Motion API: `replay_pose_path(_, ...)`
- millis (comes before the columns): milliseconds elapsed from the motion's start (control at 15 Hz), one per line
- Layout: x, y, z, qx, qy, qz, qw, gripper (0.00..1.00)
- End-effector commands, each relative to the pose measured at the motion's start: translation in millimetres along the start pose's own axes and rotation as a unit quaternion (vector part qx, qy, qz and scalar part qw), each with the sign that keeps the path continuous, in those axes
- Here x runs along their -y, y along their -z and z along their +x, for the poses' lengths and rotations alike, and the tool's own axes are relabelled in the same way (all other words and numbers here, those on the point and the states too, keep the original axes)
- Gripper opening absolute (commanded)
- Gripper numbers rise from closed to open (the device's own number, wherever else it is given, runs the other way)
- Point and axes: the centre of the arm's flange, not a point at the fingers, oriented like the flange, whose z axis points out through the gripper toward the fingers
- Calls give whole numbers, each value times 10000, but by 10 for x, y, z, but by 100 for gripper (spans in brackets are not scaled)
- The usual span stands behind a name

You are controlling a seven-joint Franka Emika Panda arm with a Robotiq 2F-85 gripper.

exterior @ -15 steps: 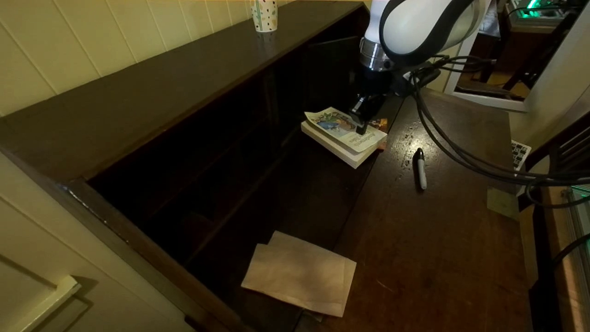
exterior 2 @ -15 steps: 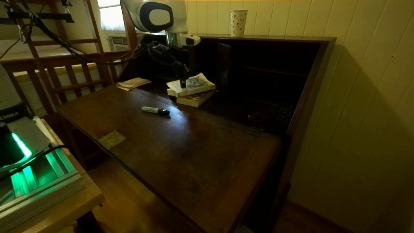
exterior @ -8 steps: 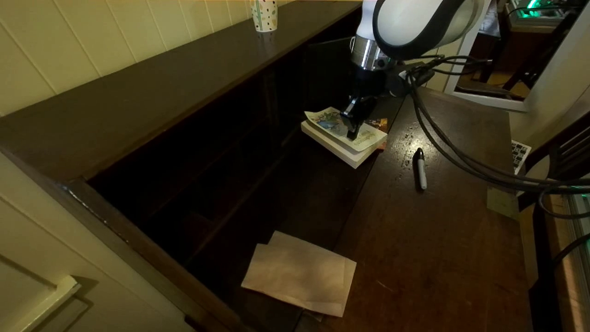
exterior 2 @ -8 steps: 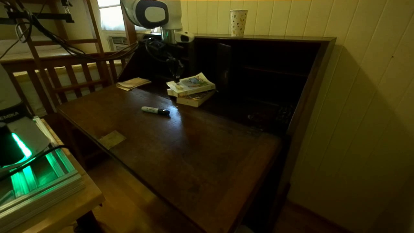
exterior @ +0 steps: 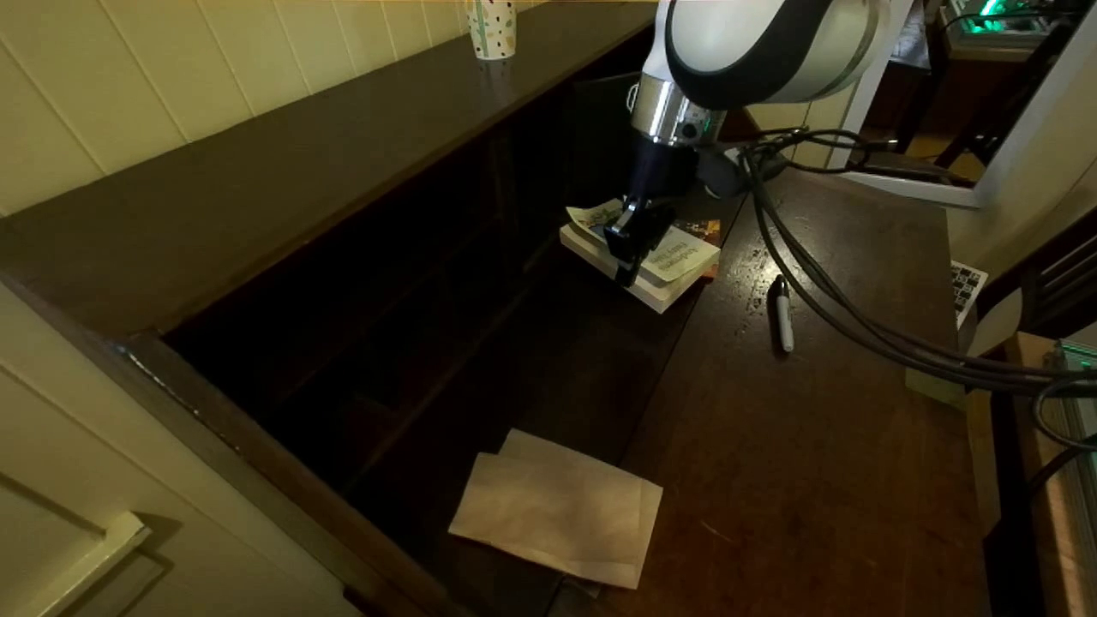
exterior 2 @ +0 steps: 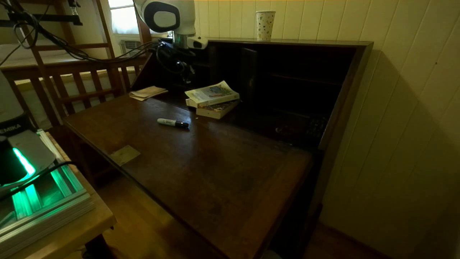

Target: Turn the white book around in an anticlockwise direction

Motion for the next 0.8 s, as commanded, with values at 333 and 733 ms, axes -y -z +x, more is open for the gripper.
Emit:
replay_pose_path(333, 0, -286, -4, 167, 139, -537, 9983, 0)
replay_pose_path(733, -41, -404, -25, 331, 215, -1163, 9924, 0)
